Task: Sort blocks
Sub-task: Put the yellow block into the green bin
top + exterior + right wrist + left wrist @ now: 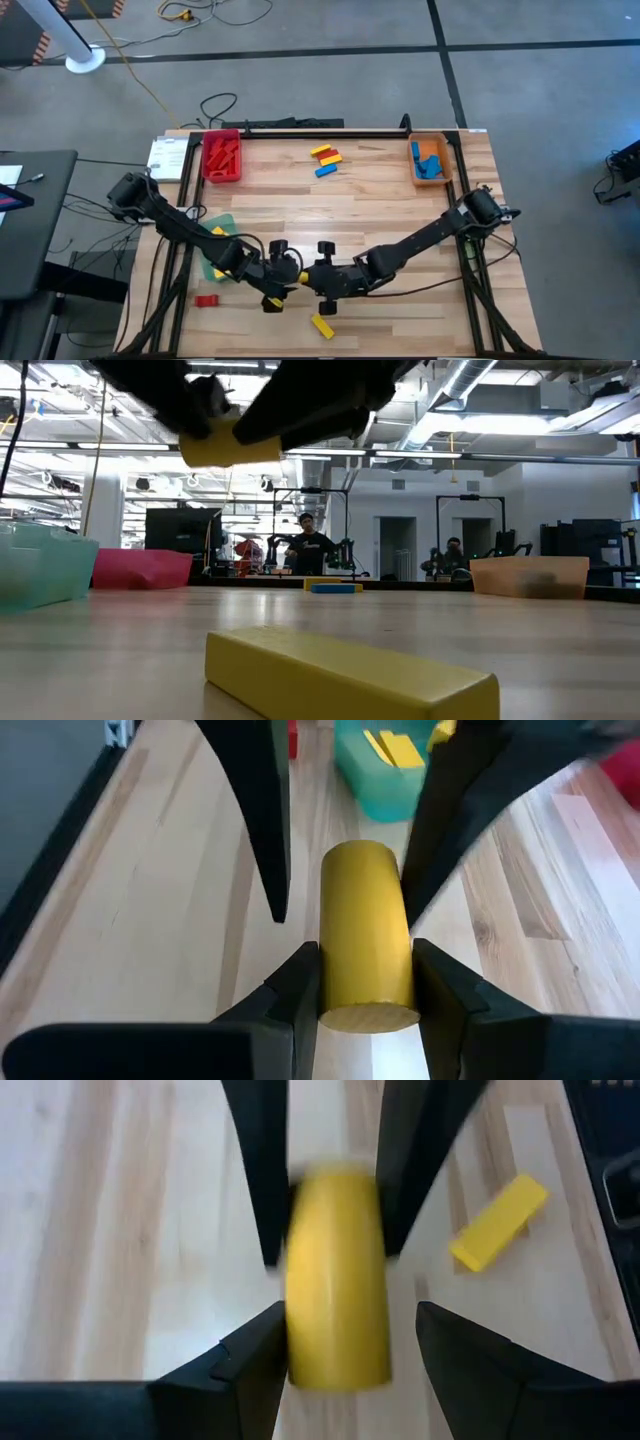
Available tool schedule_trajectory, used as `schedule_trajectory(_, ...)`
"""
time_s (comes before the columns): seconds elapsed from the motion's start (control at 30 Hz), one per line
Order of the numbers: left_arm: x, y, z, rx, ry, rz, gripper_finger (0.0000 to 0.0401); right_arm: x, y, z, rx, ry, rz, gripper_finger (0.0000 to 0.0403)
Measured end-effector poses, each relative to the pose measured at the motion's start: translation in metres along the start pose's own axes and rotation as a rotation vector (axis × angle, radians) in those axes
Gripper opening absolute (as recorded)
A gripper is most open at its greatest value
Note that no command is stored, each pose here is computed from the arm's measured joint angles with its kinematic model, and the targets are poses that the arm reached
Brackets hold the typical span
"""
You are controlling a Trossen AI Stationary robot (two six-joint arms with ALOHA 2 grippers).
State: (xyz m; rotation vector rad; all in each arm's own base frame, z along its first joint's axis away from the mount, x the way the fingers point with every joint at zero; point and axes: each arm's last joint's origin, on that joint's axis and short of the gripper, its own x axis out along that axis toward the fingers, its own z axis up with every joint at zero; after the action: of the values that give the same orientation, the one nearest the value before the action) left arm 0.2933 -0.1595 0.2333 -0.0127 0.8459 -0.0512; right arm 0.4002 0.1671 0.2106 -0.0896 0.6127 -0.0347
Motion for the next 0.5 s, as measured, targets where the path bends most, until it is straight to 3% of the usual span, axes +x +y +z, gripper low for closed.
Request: schedule_trajectory(0.5,0.0022,0.0043,0.0041,-0.027,-0.026,0.002,0.0213,-0.0026,0.0034,0.0017,-0.004,-0.014,0.008,0.0133)
